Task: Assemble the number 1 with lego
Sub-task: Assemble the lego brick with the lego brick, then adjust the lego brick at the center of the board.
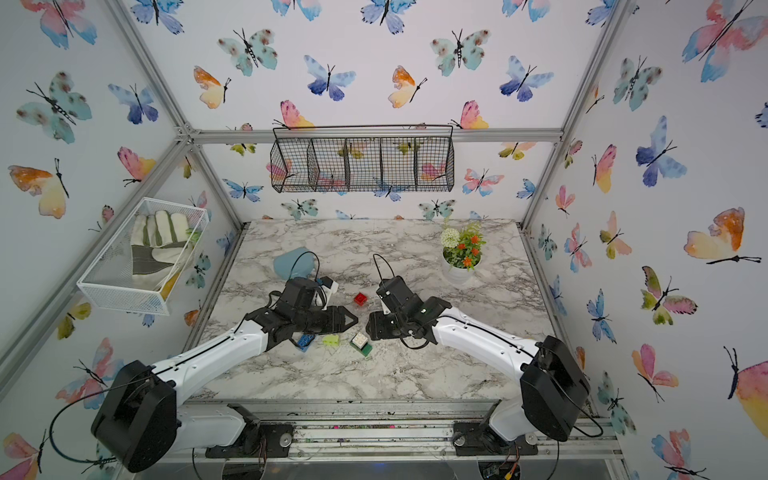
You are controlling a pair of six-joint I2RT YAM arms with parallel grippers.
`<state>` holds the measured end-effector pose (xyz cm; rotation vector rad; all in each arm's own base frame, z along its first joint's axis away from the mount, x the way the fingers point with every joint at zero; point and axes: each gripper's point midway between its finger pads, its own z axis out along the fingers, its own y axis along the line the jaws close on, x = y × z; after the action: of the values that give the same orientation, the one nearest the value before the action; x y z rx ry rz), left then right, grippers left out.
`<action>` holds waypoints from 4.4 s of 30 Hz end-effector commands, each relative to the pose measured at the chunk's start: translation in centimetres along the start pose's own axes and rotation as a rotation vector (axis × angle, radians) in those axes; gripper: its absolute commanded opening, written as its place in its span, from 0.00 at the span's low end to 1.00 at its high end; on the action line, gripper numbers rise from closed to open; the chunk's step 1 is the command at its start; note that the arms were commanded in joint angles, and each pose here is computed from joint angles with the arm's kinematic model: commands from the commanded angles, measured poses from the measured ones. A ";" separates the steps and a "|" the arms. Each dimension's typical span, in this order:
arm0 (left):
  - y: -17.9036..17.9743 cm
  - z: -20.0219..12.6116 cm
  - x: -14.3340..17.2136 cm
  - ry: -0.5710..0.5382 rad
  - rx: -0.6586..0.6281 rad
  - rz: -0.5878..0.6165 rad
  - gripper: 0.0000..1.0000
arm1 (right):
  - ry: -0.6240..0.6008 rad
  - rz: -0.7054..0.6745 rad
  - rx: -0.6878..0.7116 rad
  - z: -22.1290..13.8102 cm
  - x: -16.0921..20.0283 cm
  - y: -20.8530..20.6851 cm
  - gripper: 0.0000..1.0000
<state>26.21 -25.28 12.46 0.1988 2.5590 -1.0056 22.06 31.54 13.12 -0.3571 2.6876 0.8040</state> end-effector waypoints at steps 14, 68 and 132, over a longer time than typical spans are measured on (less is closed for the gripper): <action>1.3 2.4 3.7 0.199 0.009 0.053 0.40 | 0.144 0.093 -0.093 5.0 2.1 0.2 0.40; 5.5 4.3 6.8 0.295 -0.065 -0.024 0.22 | 0.237 0.104 0.099 8.7 3.8 -3.9 0.24; 5.4 -9.6 -6.7 -0.541 -0.165 -0.297 0.61 | 0.309 -0.961 0.085 8.7 1.6 0.6 0.58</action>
<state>31.03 -15.42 17.65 -0.4345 2.1995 -0.8200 22.18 37.33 6.45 -1.6637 2.2742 0.4074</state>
